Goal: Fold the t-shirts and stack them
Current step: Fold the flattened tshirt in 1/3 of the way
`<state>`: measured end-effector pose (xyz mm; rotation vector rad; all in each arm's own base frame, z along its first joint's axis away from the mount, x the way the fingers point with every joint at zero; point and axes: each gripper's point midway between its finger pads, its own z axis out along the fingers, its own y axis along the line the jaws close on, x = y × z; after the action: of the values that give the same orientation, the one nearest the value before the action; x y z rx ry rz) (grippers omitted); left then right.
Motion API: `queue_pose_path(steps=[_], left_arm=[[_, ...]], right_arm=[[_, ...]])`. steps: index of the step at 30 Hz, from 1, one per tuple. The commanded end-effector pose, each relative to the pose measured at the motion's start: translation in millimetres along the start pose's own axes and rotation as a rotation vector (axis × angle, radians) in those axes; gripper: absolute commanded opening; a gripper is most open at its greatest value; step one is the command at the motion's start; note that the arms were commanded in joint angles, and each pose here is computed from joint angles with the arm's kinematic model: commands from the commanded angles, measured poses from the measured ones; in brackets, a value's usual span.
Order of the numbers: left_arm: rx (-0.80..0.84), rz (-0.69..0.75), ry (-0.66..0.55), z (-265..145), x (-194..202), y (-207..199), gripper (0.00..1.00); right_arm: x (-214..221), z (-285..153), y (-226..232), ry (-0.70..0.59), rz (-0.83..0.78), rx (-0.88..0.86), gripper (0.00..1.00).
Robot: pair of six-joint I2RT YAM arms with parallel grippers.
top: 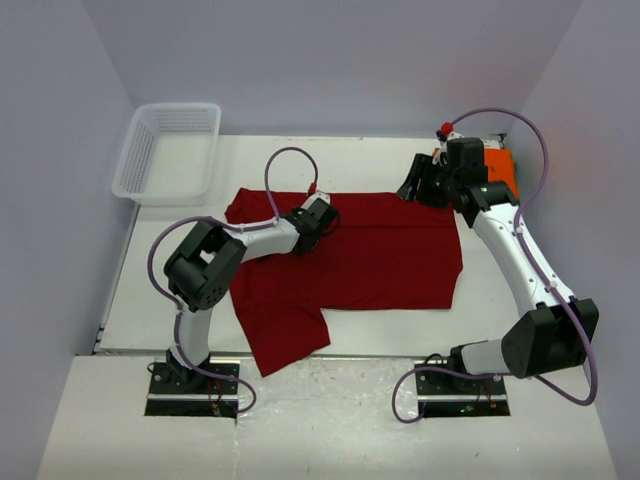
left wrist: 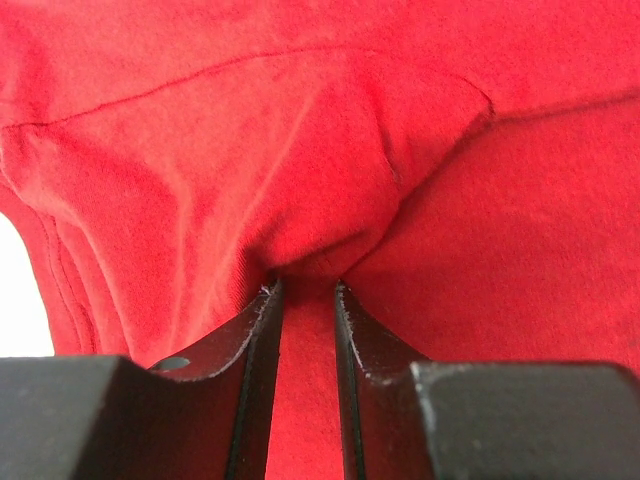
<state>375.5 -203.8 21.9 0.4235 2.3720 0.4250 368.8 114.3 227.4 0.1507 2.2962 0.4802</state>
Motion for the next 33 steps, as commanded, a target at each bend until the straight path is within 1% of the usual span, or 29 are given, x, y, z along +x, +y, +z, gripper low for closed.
queue_pose_path(steps=[1, 8, 13, 16, 22, 26, 28, 31, 33], left_arm=[[-0.015, -0.034, -0.002, 8, -8, 4, 0.28], [-0.023, -0.036, 0.005, 17, -11, 9, 0.27], [-0.011, -0.042, 0.003, 17, -13, 10, 0.19], [-0.008, -0.045, -0.001, 16, -15, 10, 0.13], [-0.012, -0.051, -0.017, 9, -20, 14, 0.13], [-0.026, -0.057, -0.032, 6, -27, 19, 0.10], [-0.033, -0.051, -0.031, 6, -30, 20, 0.12], [-0.049, -0.058, -0.038, 5, -35, 24, 0.21], [-0.049, -0.059, -0.044, 5, -38, 24, 0.24]], right_arm=[[-9, -6, 10, -0.035, -0.013, -0.047, 0.57], [-7, -6, 12, -0.027, -0.018, -0.056, 0.57], [-10, -7, 14, -0.035, -0.020, -0.064, 0.57], [-7, -3, 13, -0.018, -0.016, -0.066, 0.57], [-6, -3, 15, -0.015, -0.018, -0.073, 0.57], [-4, -3, 15, -0.013, -0.020, -0.073, 0.57], [-2, -2, 15, -0.005, -0.022, -0.075, 0.57], [-2, -3, 17, -0.007, -0.024, -0.078, 0.57], [-2, -3, 17, -0.007, -0.024, -0.078, 0.57]])
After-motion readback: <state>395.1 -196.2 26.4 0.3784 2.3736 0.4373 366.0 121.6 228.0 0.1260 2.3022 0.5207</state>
